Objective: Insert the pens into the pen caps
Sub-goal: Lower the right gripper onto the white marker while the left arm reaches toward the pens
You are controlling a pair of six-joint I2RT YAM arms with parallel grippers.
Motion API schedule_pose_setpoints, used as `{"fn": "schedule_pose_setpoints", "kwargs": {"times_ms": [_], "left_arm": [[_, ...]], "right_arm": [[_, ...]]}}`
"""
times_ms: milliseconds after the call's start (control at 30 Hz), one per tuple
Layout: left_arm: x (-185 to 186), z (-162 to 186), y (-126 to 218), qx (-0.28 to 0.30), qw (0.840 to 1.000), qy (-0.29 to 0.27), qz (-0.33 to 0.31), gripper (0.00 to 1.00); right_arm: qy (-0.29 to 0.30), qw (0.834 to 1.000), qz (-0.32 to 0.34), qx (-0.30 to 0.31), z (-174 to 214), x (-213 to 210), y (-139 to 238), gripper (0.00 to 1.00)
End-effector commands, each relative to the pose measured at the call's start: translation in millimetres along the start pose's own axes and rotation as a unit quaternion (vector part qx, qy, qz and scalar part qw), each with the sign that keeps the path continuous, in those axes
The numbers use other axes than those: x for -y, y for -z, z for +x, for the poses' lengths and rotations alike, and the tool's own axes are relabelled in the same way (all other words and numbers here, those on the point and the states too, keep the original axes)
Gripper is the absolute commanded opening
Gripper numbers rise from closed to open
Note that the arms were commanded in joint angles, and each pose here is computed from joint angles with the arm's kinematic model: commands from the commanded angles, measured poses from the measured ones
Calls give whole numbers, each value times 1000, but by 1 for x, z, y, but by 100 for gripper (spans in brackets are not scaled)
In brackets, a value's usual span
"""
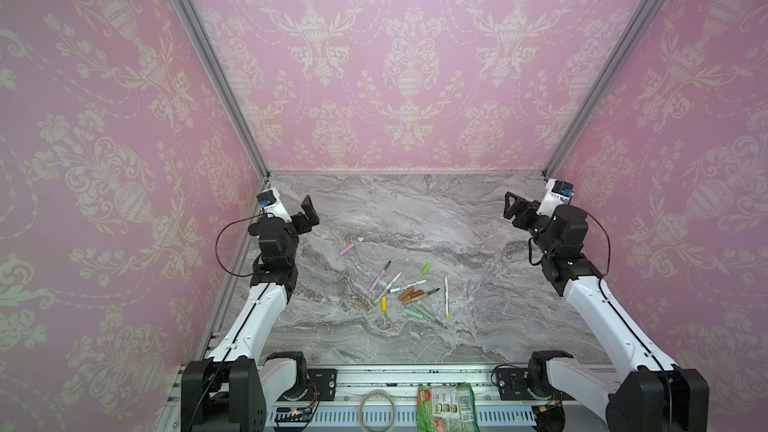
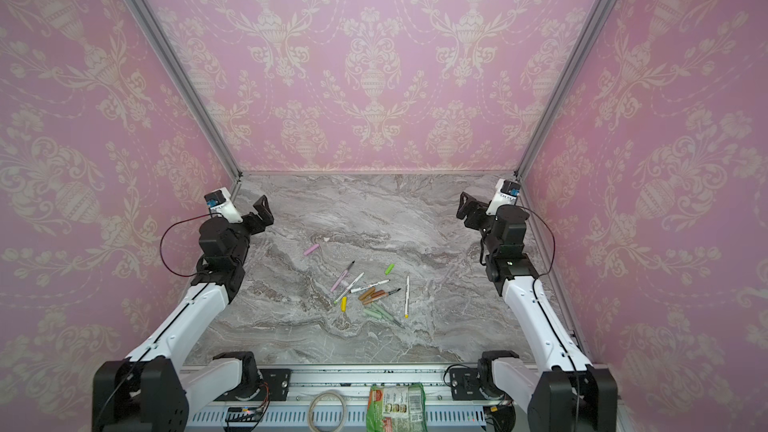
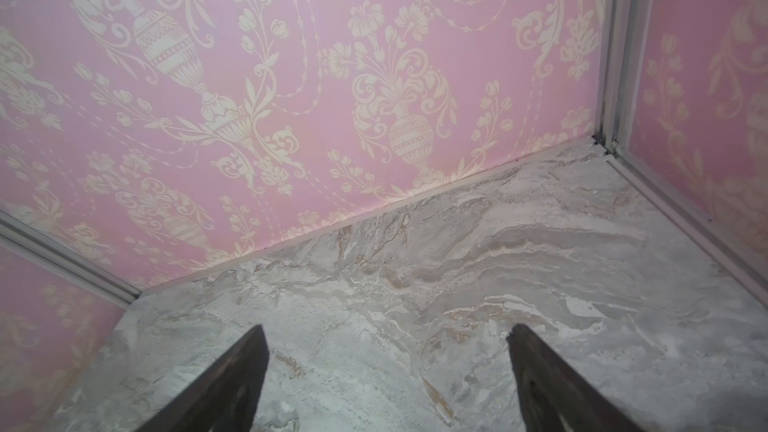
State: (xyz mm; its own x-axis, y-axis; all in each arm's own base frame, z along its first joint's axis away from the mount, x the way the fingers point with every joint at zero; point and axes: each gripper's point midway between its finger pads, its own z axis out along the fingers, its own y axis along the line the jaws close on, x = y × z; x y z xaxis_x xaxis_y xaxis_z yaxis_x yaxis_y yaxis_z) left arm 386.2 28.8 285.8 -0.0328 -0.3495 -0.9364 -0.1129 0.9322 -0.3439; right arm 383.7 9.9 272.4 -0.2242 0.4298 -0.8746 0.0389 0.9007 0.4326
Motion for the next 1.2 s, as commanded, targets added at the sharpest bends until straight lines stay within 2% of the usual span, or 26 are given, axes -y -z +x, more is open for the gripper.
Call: {"fn": "schedule_pose_setpoints", "kwargs": {"times_ms": [0, 100, 233, 333, 433, 600, 800, 900, 1100, 1167], "left_arm": [[15, 23, 9, -79, 993, 77, 44, 99], [33, 24, 13, -109, 985, 106, 84, 99], [67, 32, 24, -151, 971, 108, 149, 99], [93, 47, 42, -176, 965, 57, 188, 99], [118, 70, 60, -210, 952, -17, 223, 99], [154, 110, 83, -259, 913, -121, 292, 99], [192, 135, 106, -270, 865, -243, 347, 99], [204, 145, 123, -266, 840, -293, 371, 99], [215, 160, 155, -253, 802, -352, 410, 99], [218, 169, 171, -251, 780, -369, 439, 99]], "right_arm": [[-98, 986, 8, -131, 58, 4, 4, 84], [-100, 974, 52, -198, 79, 6, 14, 80], [-50, 955, 74, -281, 107, -6, 35, 80], [-15, 939, 94, -330, 127, -12, 54, 77], [7, 922, 104, -373, 151, -19, 73, 73], [34, 888, 123, -441, 197, -28, 98, 67], [86, 859, 121, -490, 244, -50, 101, 67], [102, 847, 124, -506, 265, -56, 95, 65], [104, 831, 134, -530, 297, -55, 79, 59], [104, 828, 132, -535, 302, -57, 74, 59]]}}
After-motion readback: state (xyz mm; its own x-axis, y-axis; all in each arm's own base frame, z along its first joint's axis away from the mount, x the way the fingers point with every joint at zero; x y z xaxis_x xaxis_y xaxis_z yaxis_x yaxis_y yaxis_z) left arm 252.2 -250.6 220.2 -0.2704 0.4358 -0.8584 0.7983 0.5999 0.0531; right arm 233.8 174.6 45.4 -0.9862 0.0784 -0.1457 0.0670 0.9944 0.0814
